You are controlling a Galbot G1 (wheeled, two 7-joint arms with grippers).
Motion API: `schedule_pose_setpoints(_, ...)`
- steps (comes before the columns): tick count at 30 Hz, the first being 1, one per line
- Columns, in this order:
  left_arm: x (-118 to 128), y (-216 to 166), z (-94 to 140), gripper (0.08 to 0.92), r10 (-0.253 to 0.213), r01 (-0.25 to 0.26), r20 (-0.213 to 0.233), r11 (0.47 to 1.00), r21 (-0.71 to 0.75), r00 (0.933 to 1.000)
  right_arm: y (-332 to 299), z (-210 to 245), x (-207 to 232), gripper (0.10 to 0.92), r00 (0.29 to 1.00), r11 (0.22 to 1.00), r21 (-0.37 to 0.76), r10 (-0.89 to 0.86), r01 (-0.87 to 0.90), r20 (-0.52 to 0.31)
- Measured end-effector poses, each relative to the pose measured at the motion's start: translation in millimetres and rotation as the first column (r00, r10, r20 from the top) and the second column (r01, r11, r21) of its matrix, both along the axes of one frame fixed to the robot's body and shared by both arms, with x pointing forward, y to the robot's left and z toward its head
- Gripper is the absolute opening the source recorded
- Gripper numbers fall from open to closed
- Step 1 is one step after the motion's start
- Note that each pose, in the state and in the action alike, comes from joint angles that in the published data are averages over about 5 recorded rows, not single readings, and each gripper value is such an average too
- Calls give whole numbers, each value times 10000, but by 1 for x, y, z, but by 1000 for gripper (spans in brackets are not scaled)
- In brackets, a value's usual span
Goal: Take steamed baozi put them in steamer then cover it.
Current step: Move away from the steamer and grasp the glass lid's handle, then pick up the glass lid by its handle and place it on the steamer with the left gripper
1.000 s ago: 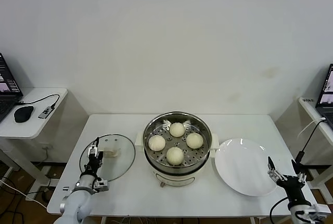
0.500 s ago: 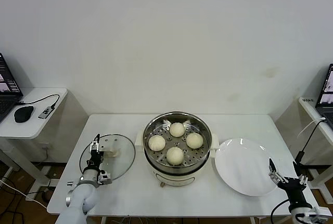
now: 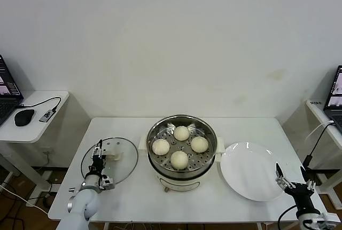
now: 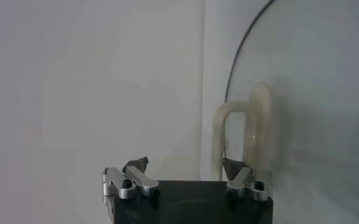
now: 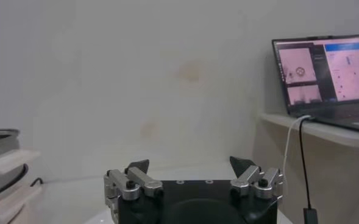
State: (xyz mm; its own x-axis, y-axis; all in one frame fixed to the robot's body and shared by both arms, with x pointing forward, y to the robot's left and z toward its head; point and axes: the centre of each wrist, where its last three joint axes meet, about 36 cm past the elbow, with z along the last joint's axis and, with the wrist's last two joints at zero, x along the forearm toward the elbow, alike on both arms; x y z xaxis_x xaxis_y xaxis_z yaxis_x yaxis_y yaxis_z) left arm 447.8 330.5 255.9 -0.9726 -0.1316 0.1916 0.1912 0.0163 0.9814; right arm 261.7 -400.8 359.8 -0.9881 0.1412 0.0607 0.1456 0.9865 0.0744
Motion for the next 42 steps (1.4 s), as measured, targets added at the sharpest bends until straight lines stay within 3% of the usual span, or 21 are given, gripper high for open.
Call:
schedule_pose_setpoints(10,6,3,-4,324,14,-18,-215,9998,-183,9998,4,1,-4,823,10000,10000,-6,-6,6,-14)
schedule_pose_setpoints(16,10,2,-5,169,72,-75,-127,9997,-230,9999,6,-2,-4,823,10000,10000,-10,-20,20,-44)
schedule_pose_setpoints(25,2,3,-1,150,310,-310,-4,9991,-279,9995,11,-1,-2,823,10000,10000,-8,26,-26,36)
schedule_pose_setpoints(30,-8,-3,15,150,584,-563,374,9969,-543,9976,18,0,2,823,9998,9999,87,49,-51,179)
schedule_pose_setpoints(36,-30,-11,39,150,951,-878,989,9933,-758,9905,24,0,5,823,9995,9994,324,-161,153,258)
schedule_pose_setpoints(42,-60,-22,63,150,1547,-1436,1234,9851,-941,9802,29,-1,5,823,9997,9990,404,-202,197,115)
